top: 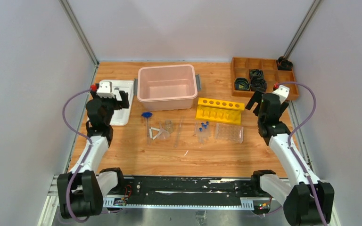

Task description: Organize the chemistry lab equipment

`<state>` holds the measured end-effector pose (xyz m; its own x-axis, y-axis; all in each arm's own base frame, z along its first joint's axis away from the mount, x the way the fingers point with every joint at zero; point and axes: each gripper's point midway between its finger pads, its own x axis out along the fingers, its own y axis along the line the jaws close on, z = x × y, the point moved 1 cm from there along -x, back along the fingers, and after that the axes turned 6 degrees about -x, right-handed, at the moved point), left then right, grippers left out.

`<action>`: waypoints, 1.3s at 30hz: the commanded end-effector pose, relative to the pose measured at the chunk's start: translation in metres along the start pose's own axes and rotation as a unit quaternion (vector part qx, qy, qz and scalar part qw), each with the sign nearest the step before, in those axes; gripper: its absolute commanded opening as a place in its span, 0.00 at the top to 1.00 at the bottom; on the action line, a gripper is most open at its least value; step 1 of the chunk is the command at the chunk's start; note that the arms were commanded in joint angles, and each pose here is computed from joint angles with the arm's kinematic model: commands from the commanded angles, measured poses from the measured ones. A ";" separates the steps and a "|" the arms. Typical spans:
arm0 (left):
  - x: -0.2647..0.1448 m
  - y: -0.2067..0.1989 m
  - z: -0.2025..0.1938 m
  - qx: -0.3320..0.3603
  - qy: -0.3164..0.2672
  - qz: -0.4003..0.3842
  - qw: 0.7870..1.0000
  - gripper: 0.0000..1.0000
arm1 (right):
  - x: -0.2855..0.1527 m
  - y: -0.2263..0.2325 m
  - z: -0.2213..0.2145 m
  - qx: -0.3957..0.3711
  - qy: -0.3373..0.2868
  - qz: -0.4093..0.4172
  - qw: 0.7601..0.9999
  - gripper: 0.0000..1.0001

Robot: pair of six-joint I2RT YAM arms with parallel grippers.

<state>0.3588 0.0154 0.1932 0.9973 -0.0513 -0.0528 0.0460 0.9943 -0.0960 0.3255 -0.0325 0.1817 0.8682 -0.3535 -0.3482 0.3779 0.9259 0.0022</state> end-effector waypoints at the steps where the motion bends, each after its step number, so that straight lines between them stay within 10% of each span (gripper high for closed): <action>1: -0.018 0.004 0.001 -0.024 0.109 0.003 0.994 0.00 | -0.037 0.018 -0.044 0.065 0.143 0.073 0.985 0.00; 6: -0.030 -0.004 0.028 -0.055 0.154 -0.009 0.987 0.00 | -0.070 0.069 -0.027 0.075 0.107 0.251 0.959 0.00; 25: -0.077 -0.016 0.047 -0.058 0.264 -0.014 0.963 0.06 | -0.142 0.276 -0.114 -0.165 0.254 0.184 0.935 0.22; 39: -0.096 -0.025 0.056 -0.035 0.254 -0.036 0.966 0.06 | -0.113 0.339 -0.168 -0.155 0.256 0.179 0.937 0.41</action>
<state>0.2699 0.0032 0.2418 0.8180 -0.1562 -0.5537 0.0550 0.9792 -0.1951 0.2915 0.3322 0.0690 0.5900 0.0355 -0.8067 -0.1312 0.9900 -0.0523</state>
